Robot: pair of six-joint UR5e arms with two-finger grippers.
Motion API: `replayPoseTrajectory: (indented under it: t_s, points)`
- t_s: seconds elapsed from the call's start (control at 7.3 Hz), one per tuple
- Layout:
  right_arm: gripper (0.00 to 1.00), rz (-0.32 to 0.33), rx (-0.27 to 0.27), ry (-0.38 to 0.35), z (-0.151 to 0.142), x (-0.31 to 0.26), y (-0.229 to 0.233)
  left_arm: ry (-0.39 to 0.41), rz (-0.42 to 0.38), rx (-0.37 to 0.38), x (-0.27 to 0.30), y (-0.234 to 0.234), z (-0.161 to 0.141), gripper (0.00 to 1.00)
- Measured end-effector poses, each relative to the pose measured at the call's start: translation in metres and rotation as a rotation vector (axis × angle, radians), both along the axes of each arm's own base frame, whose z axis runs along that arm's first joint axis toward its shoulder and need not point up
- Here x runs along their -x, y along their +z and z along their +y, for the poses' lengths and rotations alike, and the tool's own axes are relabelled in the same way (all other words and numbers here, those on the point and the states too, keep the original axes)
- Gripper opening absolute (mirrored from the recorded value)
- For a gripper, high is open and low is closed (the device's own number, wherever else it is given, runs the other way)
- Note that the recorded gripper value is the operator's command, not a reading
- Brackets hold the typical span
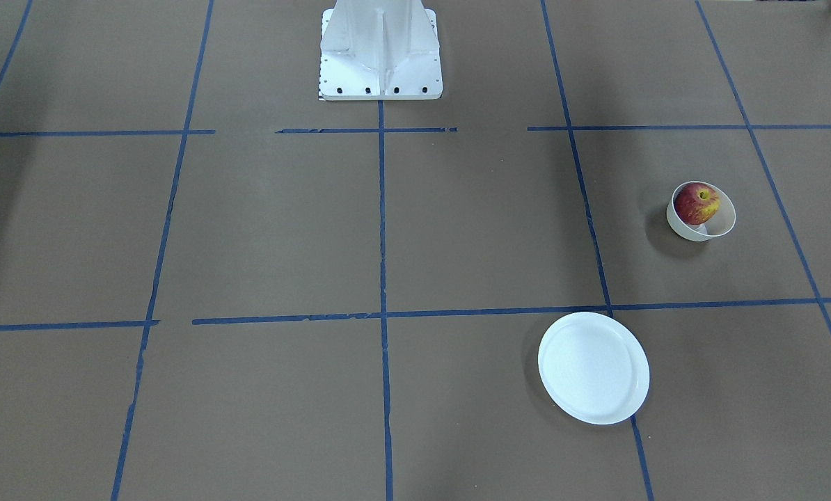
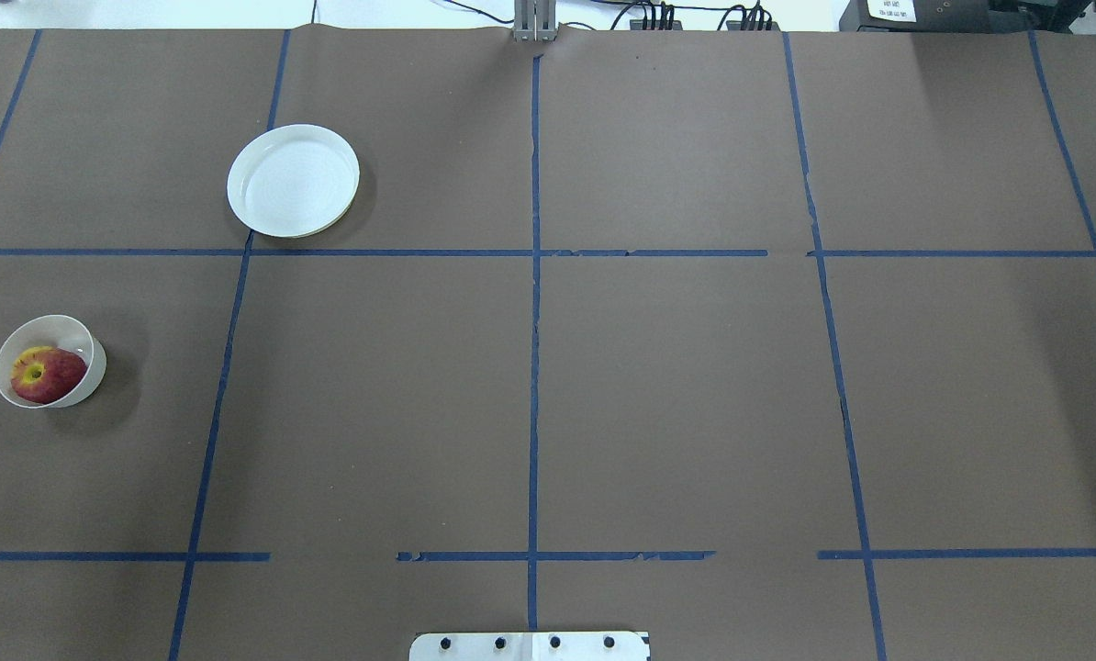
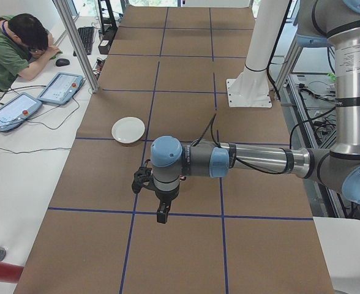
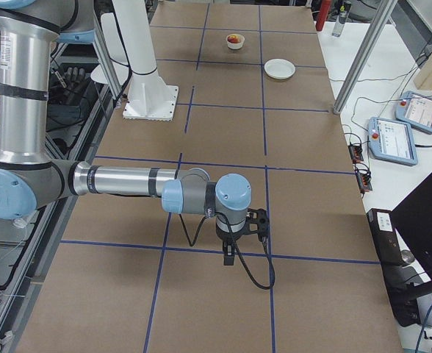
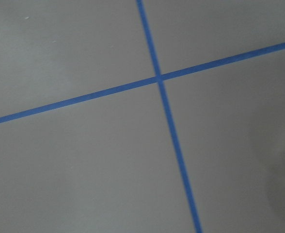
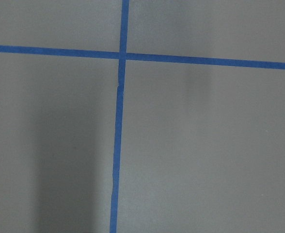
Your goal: Move apple from plate to bowl
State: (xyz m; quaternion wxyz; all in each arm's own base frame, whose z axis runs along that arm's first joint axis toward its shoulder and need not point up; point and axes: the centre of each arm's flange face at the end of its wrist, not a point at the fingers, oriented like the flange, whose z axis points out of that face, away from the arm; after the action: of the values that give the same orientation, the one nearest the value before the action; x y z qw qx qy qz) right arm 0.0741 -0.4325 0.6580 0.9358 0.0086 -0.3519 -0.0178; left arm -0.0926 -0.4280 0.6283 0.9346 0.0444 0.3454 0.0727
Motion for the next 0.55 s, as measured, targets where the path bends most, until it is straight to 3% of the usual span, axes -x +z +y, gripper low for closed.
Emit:
replayPoseTrajectory:
  t_s: [0.14,0.55]
  points:
    - [1.0,0.0,0.0,0.0,0.0,0.0,0.0,-0.004,0.039,0.011,0.0027,-0.0005,0.0016,1.0]
    - [1.0,0.0,0.0,0.0,0.0,0.0,0.0,-0.006,0.056,0.005,0.0037,-0.0044,0.0034,1.0]
